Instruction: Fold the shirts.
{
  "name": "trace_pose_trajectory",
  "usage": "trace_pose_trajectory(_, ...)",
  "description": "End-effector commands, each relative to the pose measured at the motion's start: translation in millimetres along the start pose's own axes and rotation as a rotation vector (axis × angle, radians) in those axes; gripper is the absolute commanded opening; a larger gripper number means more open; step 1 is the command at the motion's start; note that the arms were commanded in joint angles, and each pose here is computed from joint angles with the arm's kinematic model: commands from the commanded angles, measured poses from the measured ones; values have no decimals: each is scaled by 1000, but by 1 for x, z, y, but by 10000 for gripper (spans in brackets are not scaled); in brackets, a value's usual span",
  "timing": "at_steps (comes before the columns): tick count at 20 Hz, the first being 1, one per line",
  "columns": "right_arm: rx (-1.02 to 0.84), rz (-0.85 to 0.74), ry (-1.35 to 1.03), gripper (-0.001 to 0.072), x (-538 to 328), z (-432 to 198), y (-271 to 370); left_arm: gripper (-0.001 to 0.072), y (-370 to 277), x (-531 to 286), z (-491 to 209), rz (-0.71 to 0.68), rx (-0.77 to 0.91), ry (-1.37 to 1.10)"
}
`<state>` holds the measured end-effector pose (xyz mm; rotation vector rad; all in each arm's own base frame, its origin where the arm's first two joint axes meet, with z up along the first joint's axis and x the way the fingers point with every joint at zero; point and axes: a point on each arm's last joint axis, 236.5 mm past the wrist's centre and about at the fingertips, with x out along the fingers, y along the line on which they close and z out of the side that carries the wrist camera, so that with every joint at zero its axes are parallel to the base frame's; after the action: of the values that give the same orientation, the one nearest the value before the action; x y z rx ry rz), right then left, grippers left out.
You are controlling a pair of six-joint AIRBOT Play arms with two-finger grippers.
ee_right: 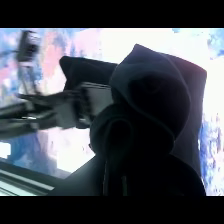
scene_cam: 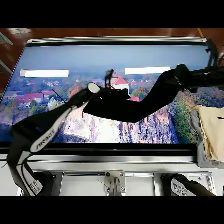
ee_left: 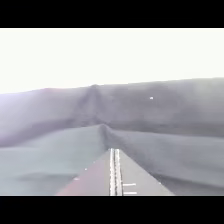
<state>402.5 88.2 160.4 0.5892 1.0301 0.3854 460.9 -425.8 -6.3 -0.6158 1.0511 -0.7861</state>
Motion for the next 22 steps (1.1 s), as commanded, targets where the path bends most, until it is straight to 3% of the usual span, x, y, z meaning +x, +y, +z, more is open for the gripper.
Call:
trace_pose_trajectory(1,-101,16,-52,58,50,12,30,39,38,-102,56,175,178,-32)
trace_pose_trajectory(7,-108,201,50,59,211,-58,128,40,60,-359,136,416,206,-329)
trace_pose_trajectory(11,185,269,84,59,306,-101,140,41,41,-442,114,472,196,-377)
trace_pose_trajectory(12,270,288,91,120,322,-108,139,40,36,-447,105,473,197,-360)
trace_pose_trajectory(14,321,338,100,585,337,-113,141,41,27,-444,92,462,205,-317)
trace_pose_trajectory(19,185,428,269,595,290,-116,139,41,20,-427,87,438,224,-276)
trace_pose_trajectory(22,50,321,366,595,244,-110,95,41,20,-425,87,436,224,-272)
